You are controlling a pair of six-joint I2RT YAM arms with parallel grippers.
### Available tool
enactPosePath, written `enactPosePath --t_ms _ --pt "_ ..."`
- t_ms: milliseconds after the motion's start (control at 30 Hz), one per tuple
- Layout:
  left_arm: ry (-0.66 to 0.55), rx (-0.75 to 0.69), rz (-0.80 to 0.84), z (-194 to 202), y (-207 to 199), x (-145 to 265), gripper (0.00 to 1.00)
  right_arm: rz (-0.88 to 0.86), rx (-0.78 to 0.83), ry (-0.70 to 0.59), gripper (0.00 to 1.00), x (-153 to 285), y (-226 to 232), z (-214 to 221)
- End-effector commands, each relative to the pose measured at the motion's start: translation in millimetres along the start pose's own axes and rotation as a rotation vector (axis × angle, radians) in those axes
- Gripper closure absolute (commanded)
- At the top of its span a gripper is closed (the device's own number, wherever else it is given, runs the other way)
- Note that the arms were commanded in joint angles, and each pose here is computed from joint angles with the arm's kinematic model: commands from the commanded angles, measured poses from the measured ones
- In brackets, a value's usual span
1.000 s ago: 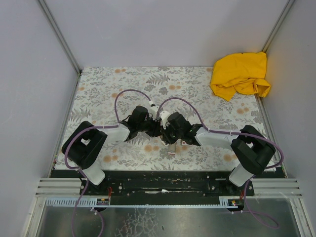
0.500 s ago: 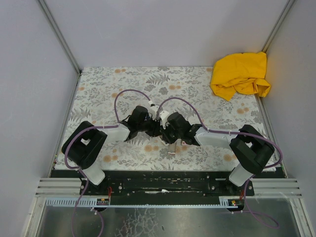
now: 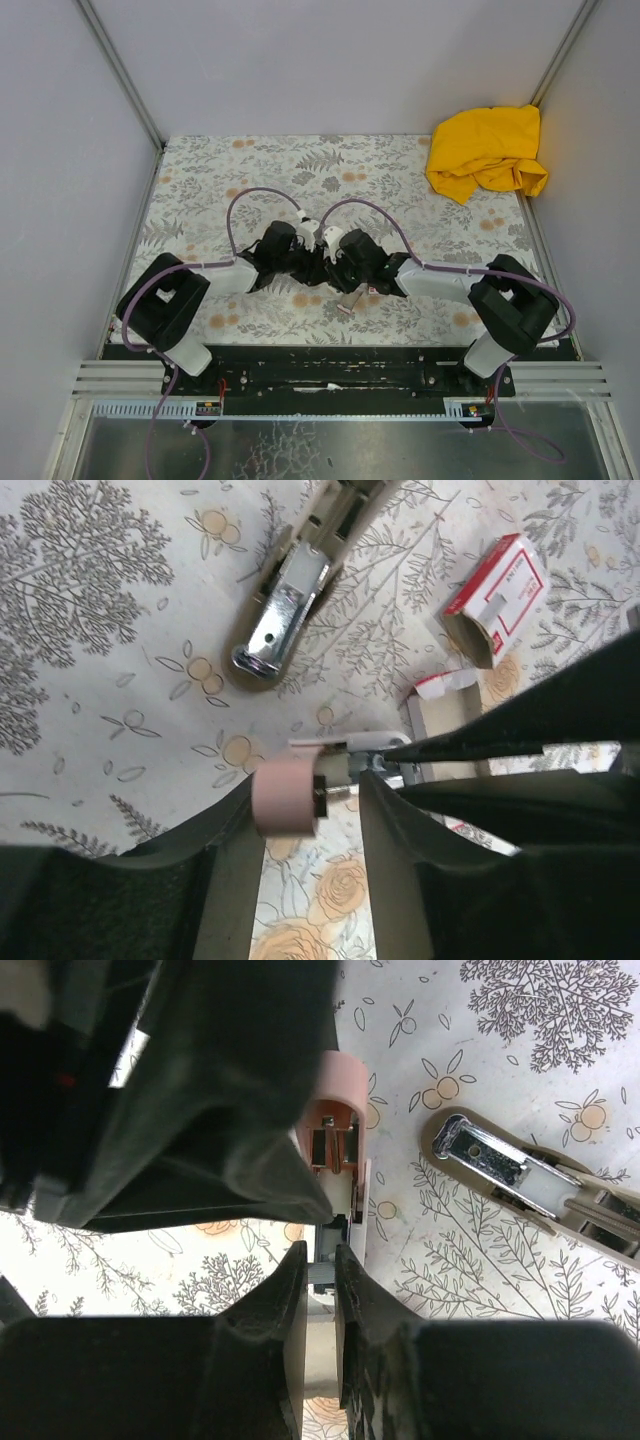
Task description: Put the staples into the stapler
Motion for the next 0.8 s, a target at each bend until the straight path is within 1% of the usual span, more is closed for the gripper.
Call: enactPosePath --t_ms 0,133,267,433,600,667,767 --pt "-0.057 -0.055 0.091 -9 -25 12 0.57 -0.04 0.002 -0.083 0.85 18 11 -22" --pt "-0.107 -0.051 0.09 -16 -26 21 0.49 -0.025 0.008 -0.094 0.85 23 9 -23" --pt "-0.171 -0.03 0.063 -21 -20 32 0.44 -0.011 0.027 -0.077 0.85 17 5 -18" --pt "-0.286 0.038 -0.103 -32 6 54 0.35 -0.014 0.049 -0.057 0.85 7 4 -13" --pt "-0.406 0.125 -0.301 -36 37 83 0.21 -0.012 0.063 -0.041 0.85 1 5 -9" --pt "-0.442 0.141 -0.34 -36 43 91 0.17 -0.005 0.068 -0.039 0.85 0 4 -9" --pt "-0.475 0.146 -0.361 -37 45 99 0.16 0.002 0.075 -0.037 0.85 -2 4 -10"
Point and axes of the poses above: each gripper's point midway between its finger pads, its own x axis back along the fingers, its own y axis along the line the jaws close on, z = x × y, the point moved 4 cm from there along x, back along the fingers, and after that the axes turned 4 degrees about -x, right-handed, at the moved point
